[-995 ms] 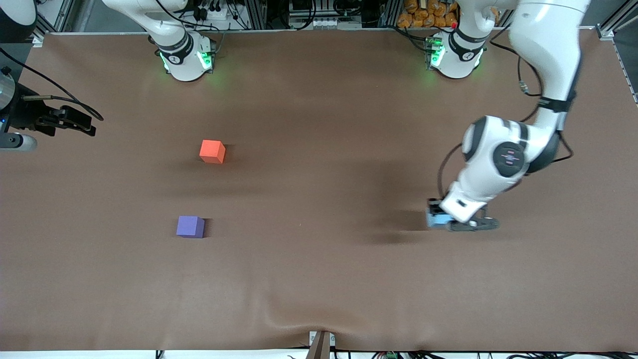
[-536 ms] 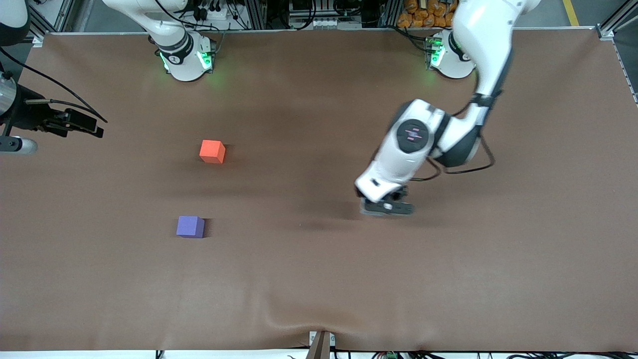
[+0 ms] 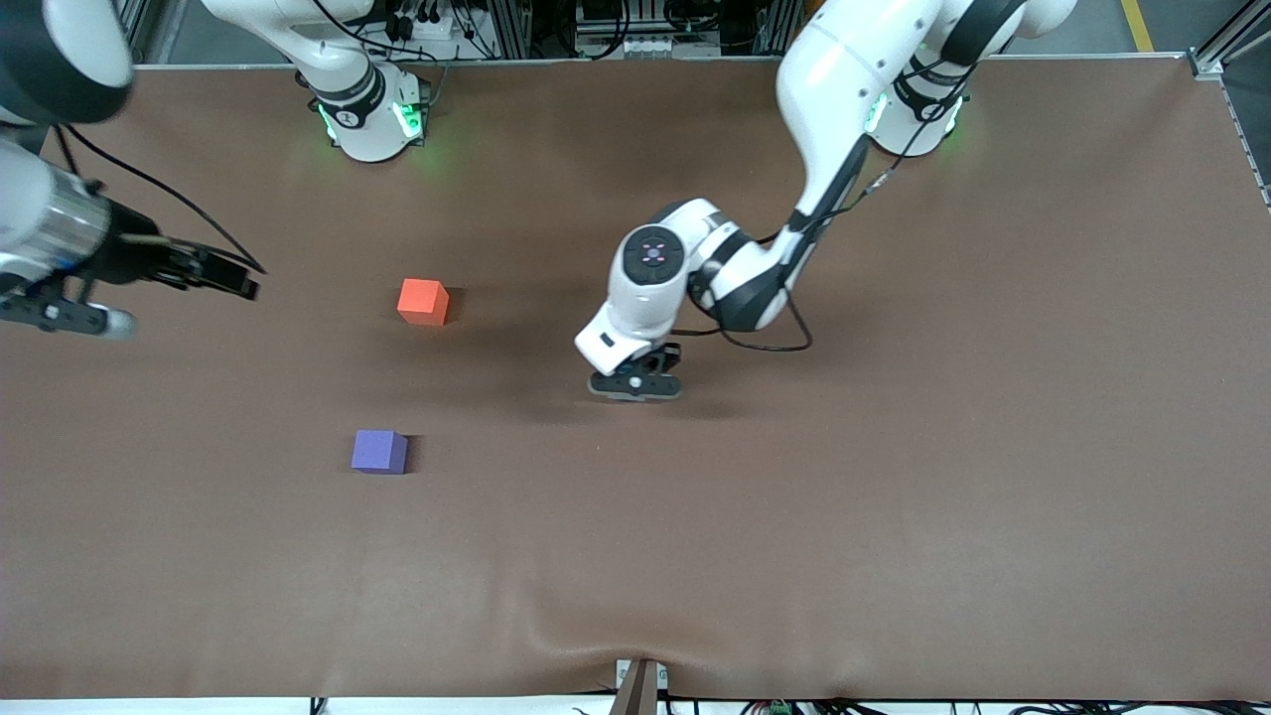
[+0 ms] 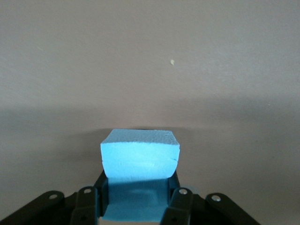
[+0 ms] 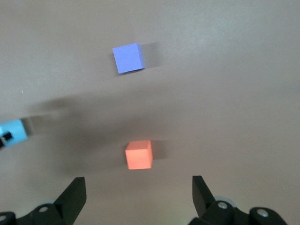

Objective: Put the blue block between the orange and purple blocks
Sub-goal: 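Carry the blue cube toward the table middle while the right gripper approaches, then set the blue cube down with the left gripper and open it, then grasp the blue cube with the right gripper while the left gripper withdraws, then carry the blue cube with the right gripper between the red and purple cubes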

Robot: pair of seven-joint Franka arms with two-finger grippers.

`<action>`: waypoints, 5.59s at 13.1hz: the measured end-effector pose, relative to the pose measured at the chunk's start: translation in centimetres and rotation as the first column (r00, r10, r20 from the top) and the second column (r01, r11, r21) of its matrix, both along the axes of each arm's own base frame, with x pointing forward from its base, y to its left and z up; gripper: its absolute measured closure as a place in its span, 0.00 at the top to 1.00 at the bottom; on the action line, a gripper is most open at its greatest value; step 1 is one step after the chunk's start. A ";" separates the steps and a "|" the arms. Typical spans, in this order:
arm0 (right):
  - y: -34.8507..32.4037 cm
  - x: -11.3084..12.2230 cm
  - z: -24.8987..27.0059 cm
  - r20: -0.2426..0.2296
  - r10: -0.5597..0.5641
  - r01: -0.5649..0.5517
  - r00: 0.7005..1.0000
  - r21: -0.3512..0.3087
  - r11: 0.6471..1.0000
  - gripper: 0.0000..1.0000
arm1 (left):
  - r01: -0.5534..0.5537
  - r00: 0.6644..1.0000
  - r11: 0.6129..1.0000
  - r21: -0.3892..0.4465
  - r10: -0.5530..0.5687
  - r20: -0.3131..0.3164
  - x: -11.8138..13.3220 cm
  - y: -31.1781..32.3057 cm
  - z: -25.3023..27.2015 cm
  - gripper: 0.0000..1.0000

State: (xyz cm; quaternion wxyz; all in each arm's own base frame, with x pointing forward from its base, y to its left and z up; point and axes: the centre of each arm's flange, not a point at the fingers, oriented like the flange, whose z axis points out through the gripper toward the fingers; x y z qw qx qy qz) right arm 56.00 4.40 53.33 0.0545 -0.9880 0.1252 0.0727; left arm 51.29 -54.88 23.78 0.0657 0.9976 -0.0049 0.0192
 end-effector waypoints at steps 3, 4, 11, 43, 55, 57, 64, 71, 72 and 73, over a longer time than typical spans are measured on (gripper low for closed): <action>4.6 2.0 -3.9 -0.010 -0.127 0.127 0.992 -0.028 0.992 1.00 | -0.021 1.000 0.999 -0.029 0.021 -0.021 -0.2 -1.8 -1.3 0.50; 6.1 2.6 -5.3 -0.011 -0.170 0.170 0.985 -0.037 0.985 1.00 | -0.022 0.999 0.999 -0.034 0.021 -0.026 -0.3 -2.1 -1.7 0.50; 17.0 4.3 -14.7 0.002 -0.439 0.438 0.898 -0.086 0.895 1.00 | -0.032 0.999 0.999 -0.027 0.030 -0.038 -0.8 -3.0 -3.1 0.89; 38.6 -2.6 -31.2 0.042 -0.817 0.817 0.575 -0.092 0.570 1.00 | -0.194 0.981 0.970 0.148 0.195 0.006 7.6 49.9 38.5 1.00; 39.7 -2.2 -32.8 0.079 -0.791 0.794 0.607 -0.087 0.601 0.64 | -0.138 0.989 0.980 0.144 0.144 -0.037 3.3 47.1 38.5 1.00; 39.3 -1.6 -32.1 0.096 -0.730 0.737 0.676 -0.093 0.670 0.64 | -0.143 0.988 0.979 0.143 0.149 -0.035 3.4 47.4 38.5 1.00; 25.9 3.7 -19.6 -0.057 -0.407 0.393 0.912 -0.162 0.905 0.60 | -0.131 0.988 0.980 0.150 0.141 -0.059 3.0 47.0 38.4 1.00; 12.2 1.8 -20.4 -0.170 -0.006 -0.005 0.985 -0.065 0.998 0.60 | -0.086 0.994 0.985 0.148 0.094 -0.049 2.7 47.1 39.0 1.00; 10.8 1.6 -21.0 -0.160 0.047 -0.055 0.986 -0.044 0.998 0.60 | -0.083 0.995 0.986 0.147 0.091 -0.047 2.7 47.1 39.1 1.00; 9.4 1.3 -22.1 -0.138 0.103 -0.107 0.985 -0.023 0.994 0.60 | -0.082 0.995 0.986 0.147 0.090 -0.046 2.7 47.1 39.2 1.00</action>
